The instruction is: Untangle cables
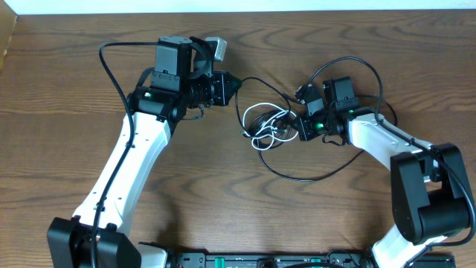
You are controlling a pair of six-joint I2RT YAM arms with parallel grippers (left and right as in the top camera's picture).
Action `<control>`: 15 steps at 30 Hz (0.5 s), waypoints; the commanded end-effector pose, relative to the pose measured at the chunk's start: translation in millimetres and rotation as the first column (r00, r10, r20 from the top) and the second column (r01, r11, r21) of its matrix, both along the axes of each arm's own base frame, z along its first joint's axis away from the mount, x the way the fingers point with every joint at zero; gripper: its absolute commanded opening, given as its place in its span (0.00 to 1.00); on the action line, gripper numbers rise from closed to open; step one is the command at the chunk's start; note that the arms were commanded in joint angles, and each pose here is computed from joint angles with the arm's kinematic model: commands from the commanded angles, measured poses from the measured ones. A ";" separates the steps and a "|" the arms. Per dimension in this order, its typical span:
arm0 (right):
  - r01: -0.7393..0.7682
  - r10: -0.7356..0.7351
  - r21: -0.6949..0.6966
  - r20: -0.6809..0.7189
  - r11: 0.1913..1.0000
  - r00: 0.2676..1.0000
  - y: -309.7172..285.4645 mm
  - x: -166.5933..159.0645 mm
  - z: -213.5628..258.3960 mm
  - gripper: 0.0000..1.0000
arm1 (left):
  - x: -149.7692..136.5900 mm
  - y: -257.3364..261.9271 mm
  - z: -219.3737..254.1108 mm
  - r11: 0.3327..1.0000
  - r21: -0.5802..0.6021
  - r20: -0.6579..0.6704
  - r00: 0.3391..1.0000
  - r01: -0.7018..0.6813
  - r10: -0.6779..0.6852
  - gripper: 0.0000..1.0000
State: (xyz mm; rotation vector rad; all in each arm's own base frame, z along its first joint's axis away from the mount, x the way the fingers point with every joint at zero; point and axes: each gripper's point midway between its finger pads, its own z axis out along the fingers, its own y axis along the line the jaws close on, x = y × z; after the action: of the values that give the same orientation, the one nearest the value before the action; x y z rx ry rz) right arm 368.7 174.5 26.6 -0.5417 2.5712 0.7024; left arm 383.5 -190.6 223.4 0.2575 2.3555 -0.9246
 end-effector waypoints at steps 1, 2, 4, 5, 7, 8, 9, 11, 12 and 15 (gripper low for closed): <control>-0.031 0.031 0.114 -0.002 0.993 1.000 15.9 -7.4 25.3 0.01 | -5.0 -1.3 -2.4 1.000 0.002 0.000 1.000 0.021 -0.021 0.10; -0.048 0.046 0.144 0.012 0.988 0.999 19.8 -8.8 35.4 0.01 | -5.4 -1.2 -2.8 1.000 0.003 -0.003 1.000 0.021 -0.021 0.26; -0.080 0.071 0.201 0.055 0.976 0.996 26.0 -11.4 61.9 0.01 | -6.5 -0.9 -4.1 1.000 0.005 -0.009 1.000 0.022 -0.022 0.50; -0.089 0.074 0.225 0.074 0.970 0.995 28.0 -12.3 74.5 0.01 | -7.0 -0.8 -4.5 1.000 0.007 -0.010 1.000 0.024 -0.024 0.67; -0.104 0.068 0.279 0.134 0.955 0.989 29.1 -13.6 110.9 0.01 | -8.6 -0.6 -6.0 1.000 0.008 -0.020 0.999 0.024 -0.024 0.91; -0.109 0.059 0.298 0.172 0.948 0.983 27.6 -14.1 130.3 0.01 | -9.4 -0.4 -6.8 1.000 0.009 -0.025 0.999 0.024 -0.024 0.93; -0.107 0.043 0.315 0.205 0.943 0.978 25.4 -14.3 148.9 0.01 | -10.6 -0.3 -7.7 1.000 0.010 -0.032 0.999 0.025 -0.025 0.93; -0.097 -0.001 0.344 0.273 0.934 0.962 19.0 -15.6 187.9 0.01 | -13.2 0.0 -10.3 1.000 0.014 -0.048 0.999 0.026 -0.025 0.94; -0.096 -0.022 0.358 0.312 0.929 0.950 15.2 -17.8 209.4 0.01 | -14.4 0.4 -11.3 1.000 0.015 -0.055 0.998 0.026 -0.025 0.94; -0.113 -0.063 0.382 0.418 0.917 0.906 6.4 -27.8 260.9 0.01 | -22.2 -5.6 -10.5 0.995 0.007 -0.041 0.995 0.095 -0.095 0.94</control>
State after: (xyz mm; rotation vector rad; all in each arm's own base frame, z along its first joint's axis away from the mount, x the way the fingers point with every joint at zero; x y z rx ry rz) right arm 351.2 183.3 238.1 -0.5401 2.0560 0.9284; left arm 371.9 -188.8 212.6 0.2608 2.4206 -0.9267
